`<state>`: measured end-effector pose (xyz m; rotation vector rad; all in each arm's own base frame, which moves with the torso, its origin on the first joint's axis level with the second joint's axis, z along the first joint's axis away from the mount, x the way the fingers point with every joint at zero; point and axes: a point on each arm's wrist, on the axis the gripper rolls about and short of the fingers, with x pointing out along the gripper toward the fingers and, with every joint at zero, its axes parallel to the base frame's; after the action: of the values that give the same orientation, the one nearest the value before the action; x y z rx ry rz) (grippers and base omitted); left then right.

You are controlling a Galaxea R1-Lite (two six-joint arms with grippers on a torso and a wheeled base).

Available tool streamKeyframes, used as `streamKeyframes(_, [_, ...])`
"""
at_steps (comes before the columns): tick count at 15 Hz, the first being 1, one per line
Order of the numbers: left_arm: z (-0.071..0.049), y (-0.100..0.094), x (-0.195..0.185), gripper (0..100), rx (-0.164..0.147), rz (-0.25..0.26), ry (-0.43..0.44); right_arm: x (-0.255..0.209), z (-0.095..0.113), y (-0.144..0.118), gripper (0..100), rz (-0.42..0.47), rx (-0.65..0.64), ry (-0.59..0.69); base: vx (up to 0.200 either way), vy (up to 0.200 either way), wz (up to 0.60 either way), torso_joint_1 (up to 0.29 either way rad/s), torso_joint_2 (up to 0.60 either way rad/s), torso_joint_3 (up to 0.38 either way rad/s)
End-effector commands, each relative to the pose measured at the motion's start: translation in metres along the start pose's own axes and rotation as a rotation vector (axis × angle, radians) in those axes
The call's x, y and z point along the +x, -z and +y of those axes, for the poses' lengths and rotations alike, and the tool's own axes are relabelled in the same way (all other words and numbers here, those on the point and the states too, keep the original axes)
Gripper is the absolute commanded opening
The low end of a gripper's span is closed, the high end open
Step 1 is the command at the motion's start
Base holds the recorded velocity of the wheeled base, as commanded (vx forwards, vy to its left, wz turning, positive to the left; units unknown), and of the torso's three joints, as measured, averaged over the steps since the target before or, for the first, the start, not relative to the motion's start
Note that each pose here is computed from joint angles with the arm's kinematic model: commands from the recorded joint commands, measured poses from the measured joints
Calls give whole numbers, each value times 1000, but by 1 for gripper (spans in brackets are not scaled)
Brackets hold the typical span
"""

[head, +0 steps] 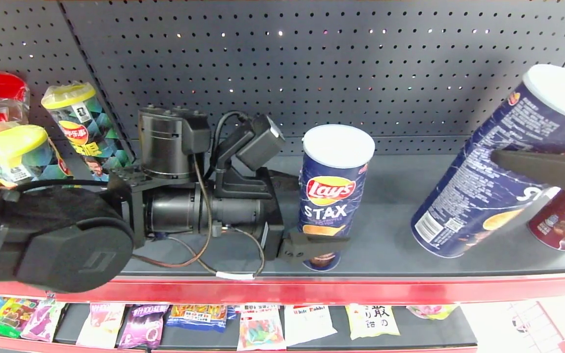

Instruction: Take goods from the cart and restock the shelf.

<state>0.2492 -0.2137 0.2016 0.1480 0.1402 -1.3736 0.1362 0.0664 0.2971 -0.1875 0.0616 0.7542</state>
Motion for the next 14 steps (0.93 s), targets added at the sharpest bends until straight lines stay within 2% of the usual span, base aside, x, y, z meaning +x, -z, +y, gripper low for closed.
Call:
streamKeyframes(1, [-19, -2, -26, 100, 3, -4, -18, 32, -10, 0, 0, 51, 21, -20, 0, 0, 0, 0, 0, 0])
streamKeyframes(3, [-28, 4, -50, 100, -8, 7, -66, 53, -18, -1, 0, 75, 29, -25, 0, 0, 0, 0, 0, 0])
streamKeyframes(4, [-36, 9, -62, 100, -18, 19, -93, 64, -22, 1, 0, 88, 34, -30, 0, 0, 0, 0, 0, 0])
streamKeyframes(8, [-61, 23, -103, 100, -41, 23, -164, 110, -36, 11, 0, 44, 21, -17, 0, 0, 0, 0, 0, 0])
streamKeyframes(10, [-71, 21, -115, 100, -74, 5, -234, 125, -38, 16, 0, 62, 27, -30, 0, 0, 0, 0, 0, 0])
streamKeyframes(11, [-73, 20, -118, 100, -78, 1, -279, 131, -37, 15, 0, 62, 26, -41, 0, 0, 0, 0, 0, 0])
streamKeyframes(12, [-77, 20, -124, 100, -102, -1, -380, 141, -36, 14, 0, 61, 28, -53, 0, 0, 0, 0, 0, 0])
streamKeyframes(13, [-80, 21, -128, 100, -116, -3, -411, 147, -34, 12, 0, 58, 29, -66, 0, 0, 0, 0, 0, 0])
streamKeyframes(14, [-85, 24, -132, 100, -144, -12, -422, 157, -33, 9, 0, 49, 36, -79, 0, 0, 0, 0, 0, 0])
